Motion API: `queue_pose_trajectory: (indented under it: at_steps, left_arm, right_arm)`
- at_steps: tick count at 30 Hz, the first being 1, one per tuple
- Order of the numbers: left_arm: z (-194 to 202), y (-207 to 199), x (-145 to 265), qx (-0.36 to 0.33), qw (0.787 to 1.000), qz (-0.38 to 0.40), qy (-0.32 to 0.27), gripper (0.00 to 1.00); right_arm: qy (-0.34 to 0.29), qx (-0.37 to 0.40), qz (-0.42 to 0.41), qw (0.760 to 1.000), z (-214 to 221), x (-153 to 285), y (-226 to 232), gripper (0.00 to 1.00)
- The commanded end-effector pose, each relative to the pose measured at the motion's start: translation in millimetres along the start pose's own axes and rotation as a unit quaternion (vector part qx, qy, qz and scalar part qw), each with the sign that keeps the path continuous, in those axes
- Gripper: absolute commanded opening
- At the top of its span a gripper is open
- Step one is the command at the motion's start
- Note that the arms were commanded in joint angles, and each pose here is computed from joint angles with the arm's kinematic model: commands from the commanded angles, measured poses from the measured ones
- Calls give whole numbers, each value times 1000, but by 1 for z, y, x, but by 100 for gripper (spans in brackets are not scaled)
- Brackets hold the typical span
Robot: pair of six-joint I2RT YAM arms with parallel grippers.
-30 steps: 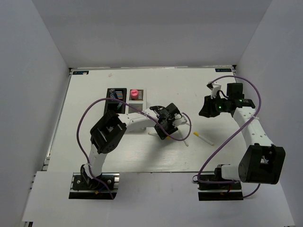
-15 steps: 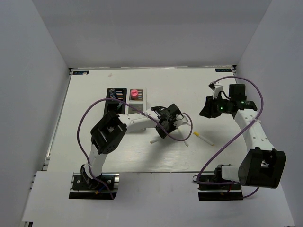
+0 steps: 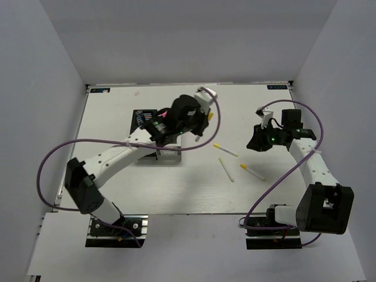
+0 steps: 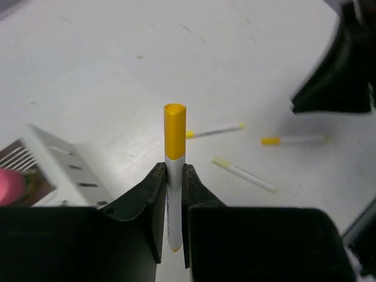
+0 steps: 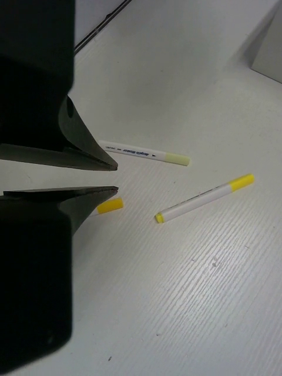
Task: Sort the stationery into containers
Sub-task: Place the pen in the storage box.
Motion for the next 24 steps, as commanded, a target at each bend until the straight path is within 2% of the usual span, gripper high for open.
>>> queue_pose_trajectory:
  at_steps: [1, 3, 4, 7, 16, 19, 24]
  left_arm:
    - [-7, 51, 3, 77, 990, -96, -61, 0]
    - [-4, 73, 7, 96, 985, -118, -77, 0]
    - [-16, 78, 13, 107, 980, -127, -110, 0]
    - [-16, 96, 13, 120, 973, -151, -129, 0]
    - [2, 138, 7, 141, 959, -211, -128, 0]
    - [15, 146, 11, 134, 958, -225, -116, 0]
    - [29, 151, 16, 128, 958, -236, -102, 0]
  right_arm:
    - [-16, 44, -17, 999, -6, -2, 8, 22]
    - [-14, 44, -22, 999, -3, -4, 10, 22]
    - [-12, 43, -24, 999, -2, -5, 11, 22]
    - [-9, 44, -25, 999, 0, -7, 10, 22]
    - [-9, 47, -25, 999, 2, -7, 11, 24]
    - [-8, 45, -29, 999, 5, -8, 13, 27]
    - [-6, 59, -59, 997, 3, -14, 24, 41]
Point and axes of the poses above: each gripper's point midway between its finger pads, its own x axis back along the fingers, its own y axis along the line the jaws close on, z = x × y, the point moved 3 cm from there along x, back along the fingers, and after that the axes turned 14 degrees about x, right-handed, at the moved point
